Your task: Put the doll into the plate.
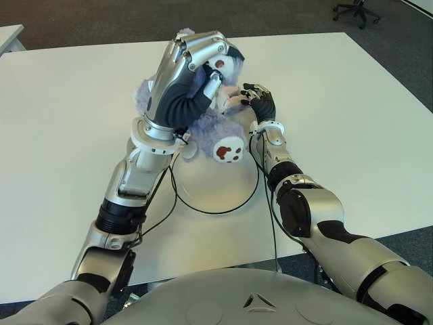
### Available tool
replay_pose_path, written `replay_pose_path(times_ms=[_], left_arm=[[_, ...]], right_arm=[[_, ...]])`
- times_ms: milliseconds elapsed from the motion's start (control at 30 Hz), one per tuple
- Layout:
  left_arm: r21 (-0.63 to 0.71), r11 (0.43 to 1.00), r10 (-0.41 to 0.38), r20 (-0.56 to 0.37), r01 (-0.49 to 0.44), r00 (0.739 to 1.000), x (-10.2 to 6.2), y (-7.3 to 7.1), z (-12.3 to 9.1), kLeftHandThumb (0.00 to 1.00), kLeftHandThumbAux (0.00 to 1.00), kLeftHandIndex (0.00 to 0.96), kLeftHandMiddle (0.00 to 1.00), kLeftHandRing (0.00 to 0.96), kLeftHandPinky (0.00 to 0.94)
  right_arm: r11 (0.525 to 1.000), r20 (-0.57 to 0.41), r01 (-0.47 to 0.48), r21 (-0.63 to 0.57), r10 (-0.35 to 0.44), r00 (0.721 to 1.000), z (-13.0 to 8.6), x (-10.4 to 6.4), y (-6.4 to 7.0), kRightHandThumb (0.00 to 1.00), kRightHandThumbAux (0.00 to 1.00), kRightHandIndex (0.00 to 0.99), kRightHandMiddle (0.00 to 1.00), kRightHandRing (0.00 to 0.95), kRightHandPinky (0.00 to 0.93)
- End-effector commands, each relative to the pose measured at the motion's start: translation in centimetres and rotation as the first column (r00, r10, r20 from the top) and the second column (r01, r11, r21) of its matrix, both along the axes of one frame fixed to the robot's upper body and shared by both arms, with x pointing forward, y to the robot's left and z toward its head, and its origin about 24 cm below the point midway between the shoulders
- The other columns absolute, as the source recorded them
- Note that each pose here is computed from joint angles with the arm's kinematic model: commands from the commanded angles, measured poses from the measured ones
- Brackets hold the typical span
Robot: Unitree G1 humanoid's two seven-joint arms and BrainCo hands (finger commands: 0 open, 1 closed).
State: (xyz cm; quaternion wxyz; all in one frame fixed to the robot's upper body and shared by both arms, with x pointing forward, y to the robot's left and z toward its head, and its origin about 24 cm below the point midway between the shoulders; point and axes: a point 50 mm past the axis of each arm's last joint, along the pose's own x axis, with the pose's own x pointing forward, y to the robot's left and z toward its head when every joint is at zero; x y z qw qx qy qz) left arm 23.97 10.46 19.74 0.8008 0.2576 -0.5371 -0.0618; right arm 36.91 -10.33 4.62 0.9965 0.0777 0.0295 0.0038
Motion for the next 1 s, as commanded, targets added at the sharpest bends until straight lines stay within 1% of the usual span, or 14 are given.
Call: replay_pose_path(times_ms=[33, 200, 433, 567, 600, 800, 1000], left_arm=[[0.022, 0.999, -0.027, -0.047, 0.028, 0.999, -0.2, -0.4, -0.7, 0.853, 0.665, 0.407, 0.530, 0.692, 0.680], [0.010, 0.998, -0.063, -0.068, 0.063, 0.996, -0.4, -0.5, -0.9, 0.852, 0.667, 0.405, 0.527, 0.683, 0.654], [-0.008, 0.991, -0.135, -0.107, 0.135, 0.985, -0.7, -0.8, -1.3, 0.850, 0.668, 0.403, 0.523, 0.702, 0.663], [-0.008, 0.989, -0.146, -0.122, 0.146, 0.982, -0.9, -0.9, -1.5, 0.850, 0.668, 0.403, 0.522, 0.713, 0.666], [-0.008, 0.989, -0.147, -0.125, 0.147, 0.981, -0.9, -0.9, -1.6, 0.850, 0.668, 0.404, 0.521, 0.708, 0.644], [-0.001, 0.986, -0.168, -0.134, 0.170, 0.977, -1.0, -1.2, -1.9, 0.850, 0.668, 0.407, 0.517, 0.686, 0.610], [-0.004, 0.980, -0.200, -0.132, 0.201, 0.971, -1.1, -1.3, -2.0, 0.850, 0.668, 0.408, 0.515, 0.677, 0.619]], right_arm=[[0.999, -0.311, 0.033, 0.025, -0.024, 0.950, -7.2, -4.2, -0.3, 0.697, 0.732, 0.403, 0.254, 0.275, 0.316], [0.999, -0.314, 0.043, 0.028, -0.032, 0.949, -7.2, -4.2, -0.3, 0.697, 0.733, 0.402, 0.251, 0.271, 0.308], [0.998, -0.319, 0.057, 0.039, -0.041, 0.947, -7.3, -4.2, -0.2, 0.698, 0.734, 0.401, 0.241, 0.258, 0.291], [0.997, -0.320, 0.064, 0.050, -0.045, 0.946, -7.3, -4.3, -0.1, 0.699, 0.733, 0.402, 0.236, 0.252, 0.292], [0.997, -0.319, 0.064, 0.052, -0.045, 0.947, -7.3, -4.3, -0.1, 0.700, 0.733, 0.402, 0.242, 0.253, 0.295], [0.998, -0.310, 0.049, 0.035, -0.035, 0.950, -7.2, -4.3, -0.2, 0.701, 0.734, 0.402, 0.255, 0.257, 0.296], [0.999, -0.306, 0.037, 0.028, -0.026, 0.952, -7.3, -4.3, -0.2, 0.702, 0.734, 0.401, 0.265, 0.263, 0.302]])
